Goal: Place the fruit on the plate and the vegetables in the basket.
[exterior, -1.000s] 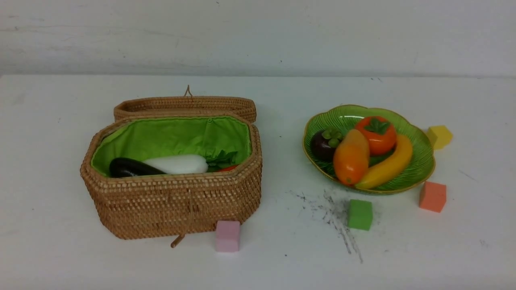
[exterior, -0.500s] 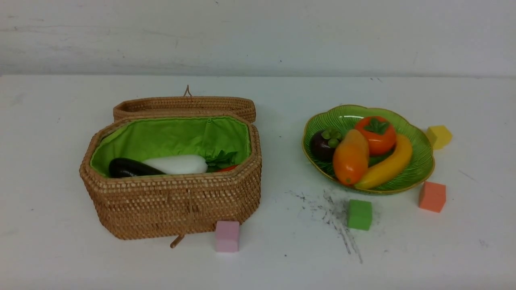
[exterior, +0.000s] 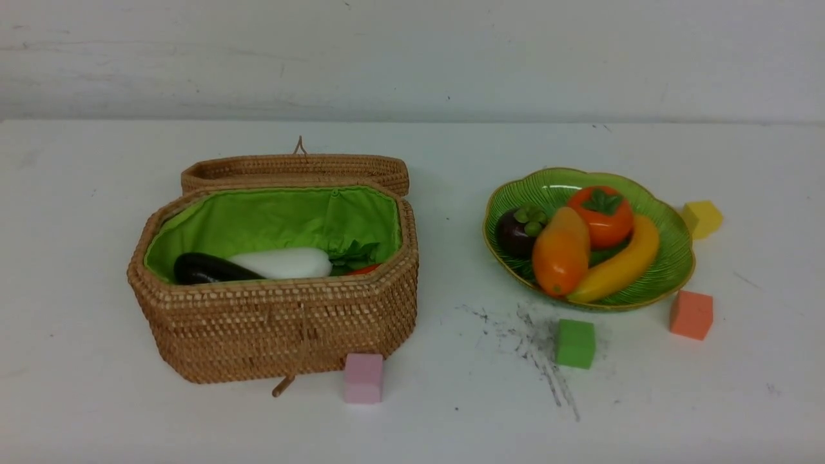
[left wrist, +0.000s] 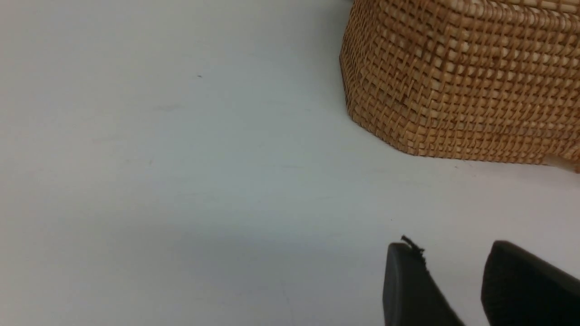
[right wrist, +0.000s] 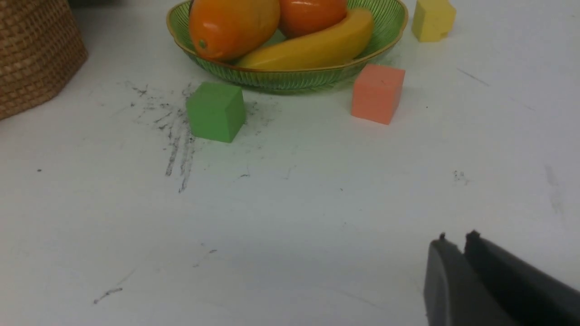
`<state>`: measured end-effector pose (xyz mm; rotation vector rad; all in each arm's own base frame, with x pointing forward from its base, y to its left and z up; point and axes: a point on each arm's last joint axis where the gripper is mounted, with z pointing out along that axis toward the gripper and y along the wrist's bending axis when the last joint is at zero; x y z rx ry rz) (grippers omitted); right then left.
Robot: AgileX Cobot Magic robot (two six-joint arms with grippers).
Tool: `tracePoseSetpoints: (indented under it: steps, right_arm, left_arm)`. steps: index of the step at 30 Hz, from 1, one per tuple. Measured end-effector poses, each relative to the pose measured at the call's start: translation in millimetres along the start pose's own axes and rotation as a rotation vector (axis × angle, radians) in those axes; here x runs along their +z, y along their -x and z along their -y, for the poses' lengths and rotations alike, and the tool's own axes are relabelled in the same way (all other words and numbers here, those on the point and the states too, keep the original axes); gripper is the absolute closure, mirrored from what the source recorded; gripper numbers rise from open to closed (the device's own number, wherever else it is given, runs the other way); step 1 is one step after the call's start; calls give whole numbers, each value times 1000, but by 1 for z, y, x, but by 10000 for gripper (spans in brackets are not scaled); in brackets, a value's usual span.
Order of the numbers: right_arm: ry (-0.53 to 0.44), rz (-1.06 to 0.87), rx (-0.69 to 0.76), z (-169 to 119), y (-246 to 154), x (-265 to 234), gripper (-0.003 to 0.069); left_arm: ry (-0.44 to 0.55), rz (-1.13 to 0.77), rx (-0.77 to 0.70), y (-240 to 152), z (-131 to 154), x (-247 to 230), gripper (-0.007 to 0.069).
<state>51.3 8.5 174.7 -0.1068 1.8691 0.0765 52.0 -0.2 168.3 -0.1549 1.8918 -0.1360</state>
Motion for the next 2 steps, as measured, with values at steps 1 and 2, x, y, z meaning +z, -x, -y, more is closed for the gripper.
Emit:
tracePoseSetpoints:
  steps: [1, 2]
  right_arm:
    - [0, 0, 0, 0, 0, 0, 587]
    - [0, 0, 0, 0, 0, 0, 584]
  left_arm:
    - [0, 0, 0, 0, 0, 0, 386]
    - [0, 0, 0, 0, 0, 0, 386]
